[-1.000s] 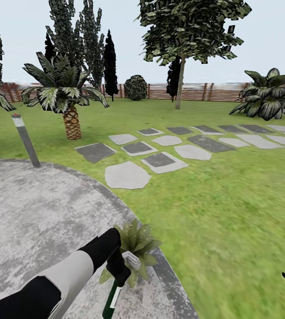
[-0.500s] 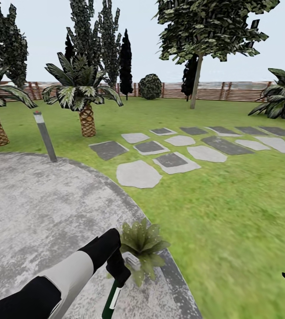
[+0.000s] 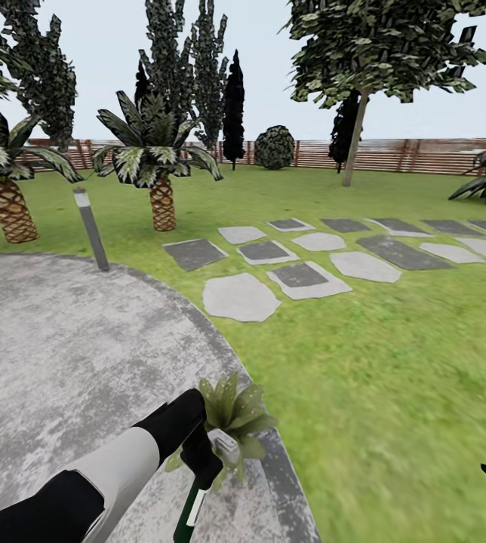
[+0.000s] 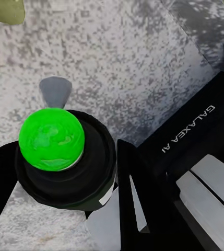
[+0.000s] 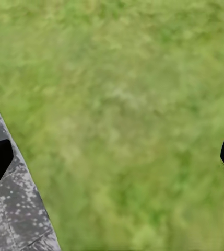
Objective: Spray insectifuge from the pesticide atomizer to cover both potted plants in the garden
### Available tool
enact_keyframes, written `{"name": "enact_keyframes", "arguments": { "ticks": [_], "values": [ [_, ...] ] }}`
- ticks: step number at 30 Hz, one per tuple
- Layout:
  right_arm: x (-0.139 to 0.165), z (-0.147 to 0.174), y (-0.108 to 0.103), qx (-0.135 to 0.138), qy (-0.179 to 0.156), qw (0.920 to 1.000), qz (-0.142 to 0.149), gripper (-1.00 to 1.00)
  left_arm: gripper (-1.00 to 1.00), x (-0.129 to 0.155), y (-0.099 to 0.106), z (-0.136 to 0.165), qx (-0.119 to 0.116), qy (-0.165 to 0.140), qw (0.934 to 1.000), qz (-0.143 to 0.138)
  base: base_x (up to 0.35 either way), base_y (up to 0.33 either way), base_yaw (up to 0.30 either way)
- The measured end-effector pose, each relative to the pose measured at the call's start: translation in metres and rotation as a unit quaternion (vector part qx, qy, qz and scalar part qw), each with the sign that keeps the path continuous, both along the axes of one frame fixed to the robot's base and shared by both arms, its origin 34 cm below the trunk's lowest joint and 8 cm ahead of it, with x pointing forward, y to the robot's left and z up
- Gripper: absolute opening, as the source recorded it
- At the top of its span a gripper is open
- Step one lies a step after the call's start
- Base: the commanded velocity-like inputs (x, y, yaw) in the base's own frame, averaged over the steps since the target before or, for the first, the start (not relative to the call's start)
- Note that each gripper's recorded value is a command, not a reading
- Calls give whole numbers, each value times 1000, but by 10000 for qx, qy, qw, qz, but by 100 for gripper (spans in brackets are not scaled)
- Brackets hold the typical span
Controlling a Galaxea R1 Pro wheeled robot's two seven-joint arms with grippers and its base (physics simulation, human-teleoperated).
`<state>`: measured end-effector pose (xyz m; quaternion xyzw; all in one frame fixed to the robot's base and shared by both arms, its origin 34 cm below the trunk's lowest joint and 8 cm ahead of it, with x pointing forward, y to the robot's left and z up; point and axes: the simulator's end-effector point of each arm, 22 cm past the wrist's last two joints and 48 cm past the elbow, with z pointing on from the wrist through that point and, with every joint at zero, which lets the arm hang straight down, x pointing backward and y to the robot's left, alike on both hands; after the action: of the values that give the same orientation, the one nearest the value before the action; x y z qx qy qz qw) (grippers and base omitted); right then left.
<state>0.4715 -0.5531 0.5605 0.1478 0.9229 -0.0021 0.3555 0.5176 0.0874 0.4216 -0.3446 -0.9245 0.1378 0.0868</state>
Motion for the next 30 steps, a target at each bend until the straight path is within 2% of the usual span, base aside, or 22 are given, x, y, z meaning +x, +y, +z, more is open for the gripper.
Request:
{"name": "enact_keyframes", "arguments": {
  "ticks": [4,10,15,19,22,30],
  "values": [
    [0,0,0,0,4,10000,2,100,-100,0,0,0,1,3,10000,4,76,-76,188],
    [0,0,0,2,2,10000,2,100,-100,0,0,0,-6,3,10000,-3,5,-40,19],
    [0,0,0,1,4,10000,1,100,-100,0,-1,0,-11,4,10000,-8,-36,-272,29],
    [0,0,0,-2,1,10000,7,100,-100,0,-1,0,-14,8,10000,-5,-72,-263,202],
    [1,0,0,-39,-18,10000,43,100,-100,-1,-1,-1,-12,11,10000,-6,-34,-67,182],
    [1,1,0,-53,-29,10000,55,100,-100,-1,0,-1,-7,9,10000,-1,-3,-6,17]
  ]
}}
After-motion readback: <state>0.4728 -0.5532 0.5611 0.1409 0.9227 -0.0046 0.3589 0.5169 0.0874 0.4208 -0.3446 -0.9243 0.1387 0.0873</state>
